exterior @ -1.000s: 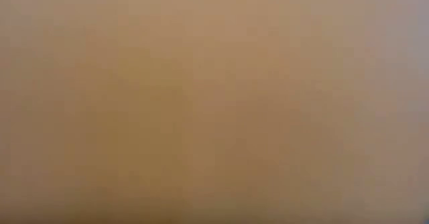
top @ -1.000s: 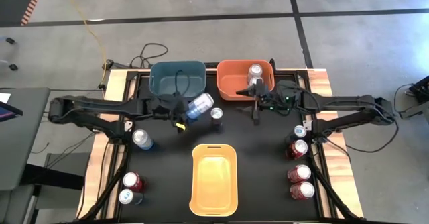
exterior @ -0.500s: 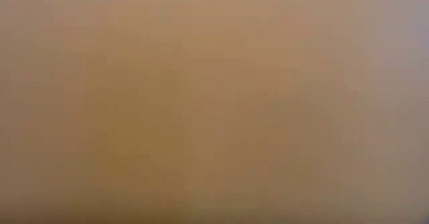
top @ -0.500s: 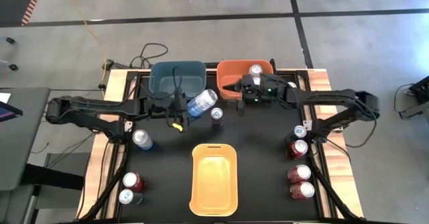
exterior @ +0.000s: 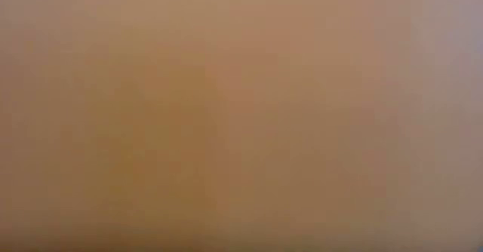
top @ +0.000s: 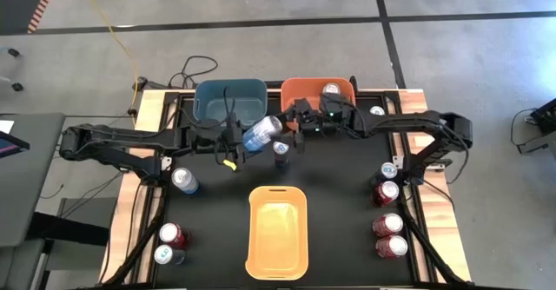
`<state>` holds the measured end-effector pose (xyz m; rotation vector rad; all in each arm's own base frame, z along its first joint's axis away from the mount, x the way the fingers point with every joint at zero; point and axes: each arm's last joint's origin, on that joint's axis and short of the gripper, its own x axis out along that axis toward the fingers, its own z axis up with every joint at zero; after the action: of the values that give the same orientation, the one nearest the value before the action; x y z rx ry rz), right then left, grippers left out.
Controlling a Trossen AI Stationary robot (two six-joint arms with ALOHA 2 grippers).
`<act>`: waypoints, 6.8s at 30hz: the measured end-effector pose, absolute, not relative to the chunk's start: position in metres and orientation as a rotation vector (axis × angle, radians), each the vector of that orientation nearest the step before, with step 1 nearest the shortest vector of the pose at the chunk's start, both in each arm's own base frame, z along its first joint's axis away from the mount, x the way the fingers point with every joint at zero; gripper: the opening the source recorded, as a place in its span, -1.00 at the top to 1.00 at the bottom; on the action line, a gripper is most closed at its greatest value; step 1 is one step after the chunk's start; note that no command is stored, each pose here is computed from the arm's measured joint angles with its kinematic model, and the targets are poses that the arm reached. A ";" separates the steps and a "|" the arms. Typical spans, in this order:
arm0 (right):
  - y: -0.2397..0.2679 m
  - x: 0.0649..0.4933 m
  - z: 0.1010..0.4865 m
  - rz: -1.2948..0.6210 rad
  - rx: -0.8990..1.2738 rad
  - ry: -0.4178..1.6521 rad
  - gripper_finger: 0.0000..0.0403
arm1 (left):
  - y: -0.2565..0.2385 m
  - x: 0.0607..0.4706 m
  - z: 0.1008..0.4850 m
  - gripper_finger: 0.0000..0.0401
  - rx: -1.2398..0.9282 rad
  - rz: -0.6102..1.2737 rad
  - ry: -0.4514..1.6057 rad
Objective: Sort soda cans
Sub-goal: Put the blue white soda can into the orange bin
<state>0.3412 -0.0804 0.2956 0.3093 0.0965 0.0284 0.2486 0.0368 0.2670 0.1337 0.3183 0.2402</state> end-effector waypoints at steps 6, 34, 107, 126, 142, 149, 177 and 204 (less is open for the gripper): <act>-0.081 0.344 0.299 0.028 0.303 0.087 -0.79 | 0.037 0.248 0.267 -0.48 0.135 0.240 0.316; -0.106 0.292 0.329 -0.192 0.201 0.166 -0.32 | 0.041 0.240 0.254 -0.64 0.098 0.415 0.478; -0.213 0.264 0.243 -0.762 0.152 0.660 -0.83 | 0.046 0.232 0.244 -0.64 0.034 0.577 0.578; -0.128 0.222 0.318 -0.647 0.163 0.476 -0.74 | 0.025 0.218 0.224 -0.64 -0.085 0.574 0.792; -0.029 0.191 0.274 -0.296 0.280 0.224 -0.08 | 0.010 0.191 0.287 -0.26 -0.101 0.581 0.673; -0.004 0.191 0.253 -0.172 0.271 0.254 -0.08 | 0.001 0.167 0.293 -0.25 -0.233 0.466 0.802; 0.004 0.225 0.207 -0.145 0.287 0.295 -0.74 | -0.013 0.120 0.273 -0.97 -0.482 0.547 1.306; 0.003 0.230 0.212 -0.142 0.311 0.217 -0.82 | -0.025 0.118 0.250 -0.57 -0.529 0.531 1.419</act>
<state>0.2296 0.0031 0.2123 0.3111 0.2168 -0.1420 0.1181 -0.0250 0.2496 -0.5288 1.4188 0.5307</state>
